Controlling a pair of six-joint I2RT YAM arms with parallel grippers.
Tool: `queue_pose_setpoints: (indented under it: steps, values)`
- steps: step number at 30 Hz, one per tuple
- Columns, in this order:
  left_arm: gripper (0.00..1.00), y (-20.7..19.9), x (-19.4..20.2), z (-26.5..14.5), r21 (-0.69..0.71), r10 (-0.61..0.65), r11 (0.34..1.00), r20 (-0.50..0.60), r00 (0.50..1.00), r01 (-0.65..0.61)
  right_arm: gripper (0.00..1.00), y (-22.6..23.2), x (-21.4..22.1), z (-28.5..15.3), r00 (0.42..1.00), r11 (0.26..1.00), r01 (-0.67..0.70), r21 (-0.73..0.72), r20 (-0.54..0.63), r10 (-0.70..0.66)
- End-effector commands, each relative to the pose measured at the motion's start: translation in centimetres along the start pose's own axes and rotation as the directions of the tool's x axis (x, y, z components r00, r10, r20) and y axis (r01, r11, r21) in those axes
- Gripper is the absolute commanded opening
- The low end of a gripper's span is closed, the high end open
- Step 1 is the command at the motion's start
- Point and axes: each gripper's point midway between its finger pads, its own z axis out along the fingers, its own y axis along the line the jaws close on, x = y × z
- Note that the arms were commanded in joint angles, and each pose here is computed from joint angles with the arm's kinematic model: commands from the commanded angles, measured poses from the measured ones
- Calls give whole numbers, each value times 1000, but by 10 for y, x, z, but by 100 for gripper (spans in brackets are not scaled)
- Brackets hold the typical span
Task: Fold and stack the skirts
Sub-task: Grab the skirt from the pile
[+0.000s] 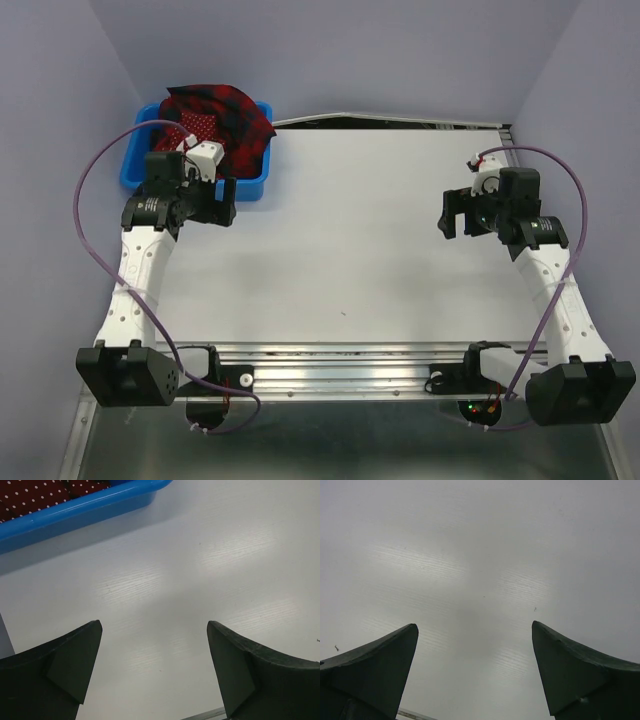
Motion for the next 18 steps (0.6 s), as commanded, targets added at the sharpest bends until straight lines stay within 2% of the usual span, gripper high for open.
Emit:
queue_pose_setpoints:
  steps: [1, 3, 6, 12, 18]
  values:
    - [99, 11, -31, -2, -50, 11, 999, 91, 996, -6, 100, 2, -1, 1, 1000, 1000, 0, -8, 17, 0]
    - [99, 17, -41, 5, -66, -6, 998, 101, 995, 13, 100, 1, 0, 2, 1000, 1000, 0, -5, 9, 0]
    - [99, 27, -76, 4, -107, -16, 994, 193, 981, 37, 100, -1, 0, 4, 1000, 1000, 0, 4, 4, 0]
    - [99, 35, -146, 20, -79, -53, 993, 341, 939, 85, 100, -6, 3, 10, 1000, 1000, 0, 21, -25, 0]
    - [99, 35, -188, 79, -4, -173, 982, 370, 913, 187, 100, -11, 11, 18, 998, 999, -7, 34, -69, 9]
